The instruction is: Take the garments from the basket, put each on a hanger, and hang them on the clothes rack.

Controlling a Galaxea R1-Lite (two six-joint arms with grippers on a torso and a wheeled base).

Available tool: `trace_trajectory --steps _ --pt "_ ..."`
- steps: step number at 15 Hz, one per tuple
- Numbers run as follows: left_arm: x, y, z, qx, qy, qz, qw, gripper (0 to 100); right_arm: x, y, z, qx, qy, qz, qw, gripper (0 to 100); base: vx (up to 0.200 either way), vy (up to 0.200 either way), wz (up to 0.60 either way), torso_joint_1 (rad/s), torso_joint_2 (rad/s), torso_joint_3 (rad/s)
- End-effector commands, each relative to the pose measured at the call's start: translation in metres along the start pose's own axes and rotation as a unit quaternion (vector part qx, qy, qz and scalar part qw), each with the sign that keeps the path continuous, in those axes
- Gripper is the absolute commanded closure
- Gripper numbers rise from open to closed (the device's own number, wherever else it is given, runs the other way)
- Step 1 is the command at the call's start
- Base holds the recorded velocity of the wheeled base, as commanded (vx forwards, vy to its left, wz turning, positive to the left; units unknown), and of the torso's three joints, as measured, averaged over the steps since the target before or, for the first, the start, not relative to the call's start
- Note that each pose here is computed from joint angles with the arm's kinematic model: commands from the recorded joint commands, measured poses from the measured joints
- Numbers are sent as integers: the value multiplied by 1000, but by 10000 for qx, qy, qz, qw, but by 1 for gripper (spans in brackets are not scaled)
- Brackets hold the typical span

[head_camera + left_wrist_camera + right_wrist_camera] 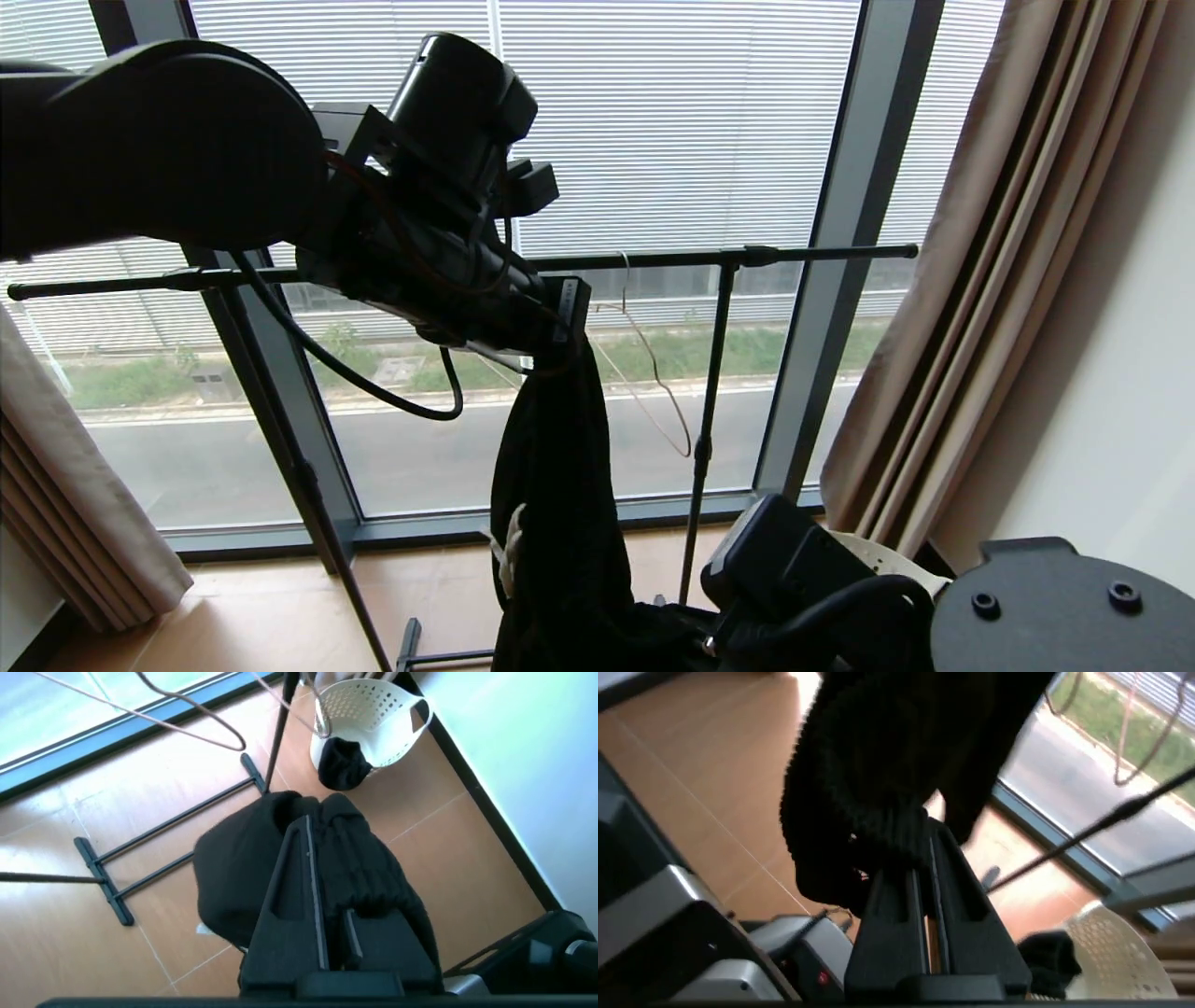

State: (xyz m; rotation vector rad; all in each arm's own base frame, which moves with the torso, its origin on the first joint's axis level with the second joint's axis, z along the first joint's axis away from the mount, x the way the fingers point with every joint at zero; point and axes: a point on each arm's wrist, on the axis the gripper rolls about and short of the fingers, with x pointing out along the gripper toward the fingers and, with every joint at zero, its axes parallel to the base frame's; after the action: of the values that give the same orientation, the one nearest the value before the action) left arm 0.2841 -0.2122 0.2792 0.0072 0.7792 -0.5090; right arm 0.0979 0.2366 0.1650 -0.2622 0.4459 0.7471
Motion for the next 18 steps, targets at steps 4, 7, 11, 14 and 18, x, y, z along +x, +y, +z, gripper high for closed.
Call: trace_trajectory --steps 4,7,11,14,18 --pt "8 -13 0 122 61 -103 9999 100 11 33 -4 128 -197 422 9988 100 0 0 0 0 0 0" --pt "10 -13 -1 135 94 -108 9998 100 10 36 2 481 -649 573 9951 100 0 0 0 0 0 0" --pt "11 -10 -7 138 212 -44 9997 100 30 17 -4 524 -369 79 9979 100 0 0 0 0 0 0" --pt "-7 4 -15 58 229 80 9997 100 44 -21 -6 506 279 -746 9955 100 0 0 0 0 0 0" --pt "-39 22 -48 141 358 212 9990 100 53 -59 13 869 148 -1648 9824 100 0 0 0 0 0 0"
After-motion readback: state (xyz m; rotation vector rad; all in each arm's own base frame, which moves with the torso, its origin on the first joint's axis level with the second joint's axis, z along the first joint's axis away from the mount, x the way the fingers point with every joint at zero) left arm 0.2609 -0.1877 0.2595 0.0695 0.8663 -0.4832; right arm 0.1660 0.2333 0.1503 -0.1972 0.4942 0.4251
